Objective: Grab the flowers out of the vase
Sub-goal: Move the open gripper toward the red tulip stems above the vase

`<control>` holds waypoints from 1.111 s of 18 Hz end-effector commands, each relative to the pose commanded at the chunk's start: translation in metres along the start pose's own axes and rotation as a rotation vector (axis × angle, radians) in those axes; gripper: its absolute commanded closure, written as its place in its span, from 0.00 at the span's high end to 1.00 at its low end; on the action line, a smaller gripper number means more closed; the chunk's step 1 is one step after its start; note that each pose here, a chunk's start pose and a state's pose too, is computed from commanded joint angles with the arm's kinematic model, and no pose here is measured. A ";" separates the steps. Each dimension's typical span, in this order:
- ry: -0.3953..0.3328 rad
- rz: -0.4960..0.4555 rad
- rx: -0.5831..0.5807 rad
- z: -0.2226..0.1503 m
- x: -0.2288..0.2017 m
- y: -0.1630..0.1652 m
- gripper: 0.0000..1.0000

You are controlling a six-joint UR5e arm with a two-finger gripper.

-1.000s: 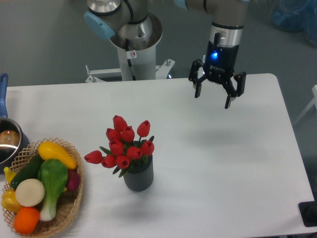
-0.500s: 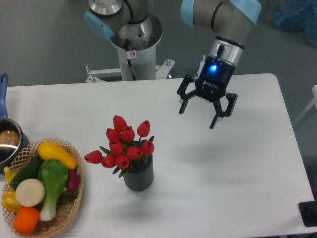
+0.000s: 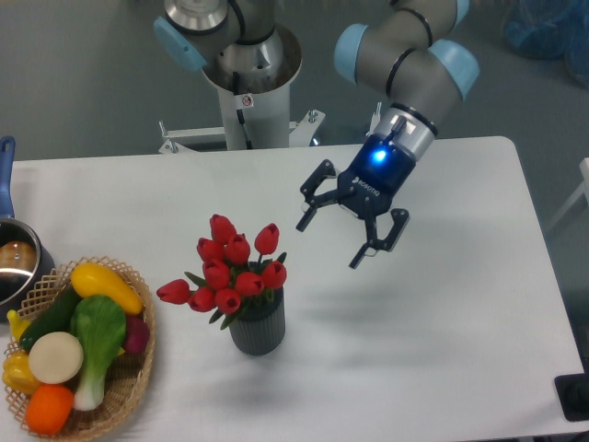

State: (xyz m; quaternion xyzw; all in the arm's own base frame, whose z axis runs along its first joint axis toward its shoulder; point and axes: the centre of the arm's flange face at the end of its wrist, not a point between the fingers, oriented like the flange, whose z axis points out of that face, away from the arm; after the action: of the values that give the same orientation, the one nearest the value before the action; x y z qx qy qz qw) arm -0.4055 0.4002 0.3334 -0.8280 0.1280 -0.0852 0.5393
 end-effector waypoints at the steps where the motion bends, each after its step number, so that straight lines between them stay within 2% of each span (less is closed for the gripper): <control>1: 0.006 0.003 0.000 0.003 0.002 -0.002 1.00; 10: 0.041 0.011 -0.012 0.024 0.000 0.004 1.00; 20: 0.112 0.050 -0.031 0.063 0.013 -0.002 1.00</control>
State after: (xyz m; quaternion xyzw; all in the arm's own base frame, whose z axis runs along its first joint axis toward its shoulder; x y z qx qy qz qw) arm -0.3750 0.4514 0.3097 -0.8267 0.1799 -0.1157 0.5204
